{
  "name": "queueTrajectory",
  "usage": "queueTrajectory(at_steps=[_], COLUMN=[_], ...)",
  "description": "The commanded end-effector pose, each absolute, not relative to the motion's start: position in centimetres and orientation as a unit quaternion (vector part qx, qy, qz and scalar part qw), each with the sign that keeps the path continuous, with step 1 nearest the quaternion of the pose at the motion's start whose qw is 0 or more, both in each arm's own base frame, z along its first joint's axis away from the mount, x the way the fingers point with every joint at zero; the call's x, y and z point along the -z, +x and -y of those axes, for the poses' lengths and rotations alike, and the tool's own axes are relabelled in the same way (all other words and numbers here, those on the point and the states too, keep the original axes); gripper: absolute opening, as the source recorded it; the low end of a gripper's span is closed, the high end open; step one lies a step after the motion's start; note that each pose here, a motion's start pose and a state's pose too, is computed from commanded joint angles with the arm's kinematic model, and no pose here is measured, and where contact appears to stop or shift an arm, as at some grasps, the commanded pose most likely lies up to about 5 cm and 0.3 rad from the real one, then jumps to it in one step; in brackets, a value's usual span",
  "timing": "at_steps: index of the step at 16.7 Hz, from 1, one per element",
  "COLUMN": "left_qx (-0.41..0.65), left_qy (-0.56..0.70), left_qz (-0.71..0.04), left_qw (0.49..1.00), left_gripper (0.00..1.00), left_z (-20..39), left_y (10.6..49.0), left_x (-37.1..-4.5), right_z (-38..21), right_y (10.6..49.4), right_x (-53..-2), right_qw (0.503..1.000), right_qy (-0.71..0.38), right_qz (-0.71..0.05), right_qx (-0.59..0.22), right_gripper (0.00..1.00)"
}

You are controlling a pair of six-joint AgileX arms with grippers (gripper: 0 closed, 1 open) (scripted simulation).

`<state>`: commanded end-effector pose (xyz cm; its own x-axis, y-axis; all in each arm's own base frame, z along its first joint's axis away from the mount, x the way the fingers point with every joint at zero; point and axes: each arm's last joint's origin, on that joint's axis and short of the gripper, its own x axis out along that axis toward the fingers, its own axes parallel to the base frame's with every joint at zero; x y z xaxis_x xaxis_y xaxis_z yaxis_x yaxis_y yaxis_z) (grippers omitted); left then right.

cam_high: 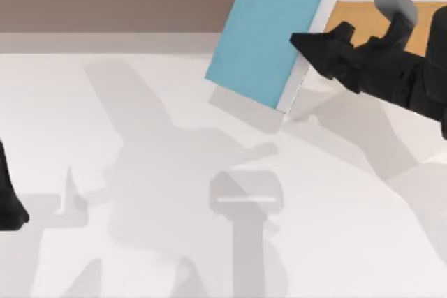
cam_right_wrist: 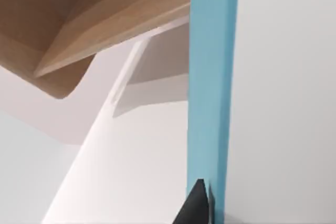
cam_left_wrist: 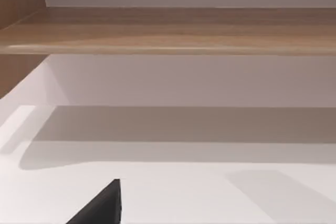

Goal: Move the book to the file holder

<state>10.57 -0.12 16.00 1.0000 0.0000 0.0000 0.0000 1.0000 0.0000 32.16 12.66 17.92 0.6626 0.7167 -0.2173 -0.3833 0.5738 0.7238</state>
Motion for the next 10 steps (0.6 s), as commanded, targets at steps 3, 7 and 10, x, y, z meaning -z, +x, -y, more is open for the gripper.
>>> queueTrajectory(at_steps=[3, 7, 10], left_qx=[0.0, 0.0, 0.0], left_qy=[0.0, 0.0, 0.0], left_qz=[0.0, 0.0, 0.0], left_qw=[1.0, 1.0, 1.0], left_gripper=[1.0, 1.0, 1.0], left_z=[0.1, 0.1, 0.1], left_y=[10.6, 10.6, 10.6], left_x=[-16.0, -16.0, -16.0], right_z=[-7.4, 0.4, 6.3], right_y=[30.3, 29.7, 30.1], right_x=[-15.5, -14.4, -14.9], right_qw=[0.81, 0.773, 0.751], right_qy=[0.416, 0.539, 0.614], right_qz=[-0.312, -0.301, -0.238], right_qx=[-0.27, -0.149, -0.056], right_gripper=[0.0, 0.0, 0.0])
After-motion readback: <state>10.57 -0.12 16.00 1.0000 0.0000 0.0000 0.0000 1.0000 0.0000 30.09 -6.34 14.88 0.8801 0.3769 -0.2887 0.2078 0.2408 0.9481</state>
